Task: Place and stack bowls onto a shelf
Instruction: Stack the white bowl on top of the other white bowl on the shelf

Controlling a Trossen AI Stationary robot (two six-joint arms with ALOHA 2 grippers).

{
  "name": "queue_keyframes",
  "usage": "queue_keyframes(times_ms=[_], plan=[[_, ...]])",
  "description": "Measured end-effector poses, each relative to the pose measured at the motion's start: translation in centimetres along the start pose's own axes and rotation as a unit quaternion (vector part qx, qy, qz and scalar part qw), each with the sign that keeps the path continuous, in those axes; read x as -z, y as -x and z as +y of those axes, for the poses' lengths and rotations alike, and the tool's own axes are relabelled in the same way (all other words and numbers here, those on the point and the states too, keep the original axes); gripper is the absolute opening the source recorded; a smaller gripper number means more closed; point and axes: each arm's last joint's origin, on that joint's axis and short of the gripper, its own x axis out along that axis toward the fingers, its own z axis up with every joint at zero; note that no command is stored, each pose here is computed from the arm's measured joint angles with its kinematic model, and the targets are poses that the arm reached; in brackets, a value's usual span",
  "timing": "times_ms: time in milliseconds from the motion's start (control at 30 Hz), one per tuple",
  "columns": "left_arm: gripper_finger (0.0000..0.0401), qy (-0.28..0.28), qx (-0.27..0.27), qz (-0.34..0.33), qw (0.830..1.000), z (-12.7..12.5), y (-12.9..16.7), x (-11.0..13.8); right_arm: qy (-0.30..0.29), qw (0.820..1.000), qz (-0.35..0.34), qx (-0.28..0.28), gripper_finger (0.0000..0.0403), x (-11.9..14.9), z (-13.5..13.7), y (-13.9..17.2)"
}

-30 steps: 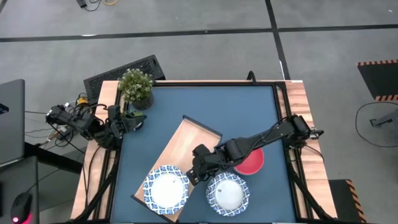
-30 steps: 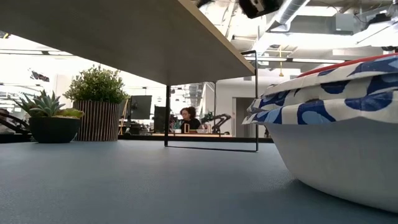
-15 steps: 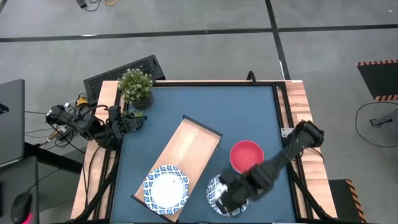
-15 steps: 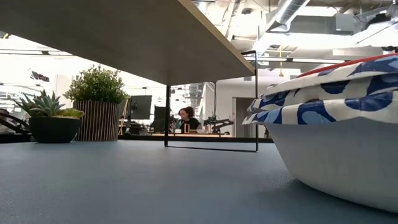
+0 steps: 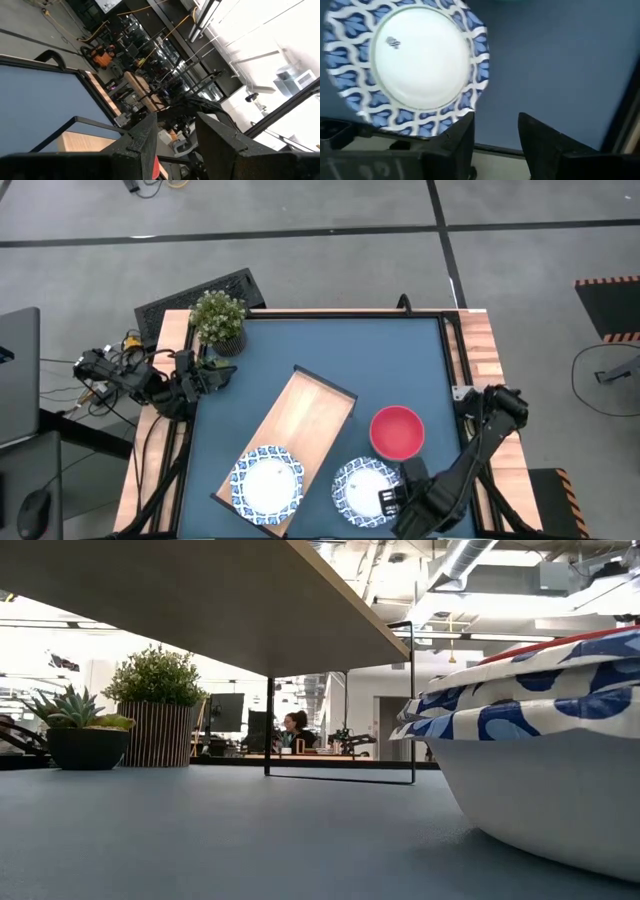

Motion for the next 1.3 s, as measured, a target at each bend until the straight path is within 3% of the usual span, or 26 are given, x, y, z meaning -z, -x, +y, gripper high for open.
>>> queue_keyframes(times_ms=[133,233,433,633,767,1067,1300], plan=[[0.0121,0.002,-0.001,0.0,1.0,0.0,0.0,0.0,0.001,0.999,-0.006,0.039,0.021,-0.7,-0.5,0.2],[0.0121,0.008,-0.002,0.001,1.0,0.0,0.0,0.0,-0.001,0.999,-0.003,0.035,0.0222,-0.6,-0.9,-0.1],[0.0121,0.016,-0.002,0.001,1.0,0.0,0.0,0.0,-0.001,0.998,0.051,-0.03,0.0222,0.2,-2.9,-1.9],[0.0121,0.011,-0.008,0.005,1.0,0.2,0.0,0.2,-0.012,0.99,0.087,-0.112,0.0218,-0.7,-6.2,-1.5],[0.0121,0.02,-0.013,0.01,1.0,0.3,0.0,0.3,-0.015,0.983,0.101,-0.151,0.0217,0.0,-5.0,-2.8],[0.0121,0.044,-0.009,0.017,0.999,0.3,0.0,0.3,-0.021,0.989,0.062,-0.136,0.0217,0.4,-1.1,-7.8],[0.0121,0.05,-0.01,0.016,0.999,0.3,0.0,0.3,-0.026,0.99,0.052,-0.129,0.0211,-0.1,-0.8,-8.1]])
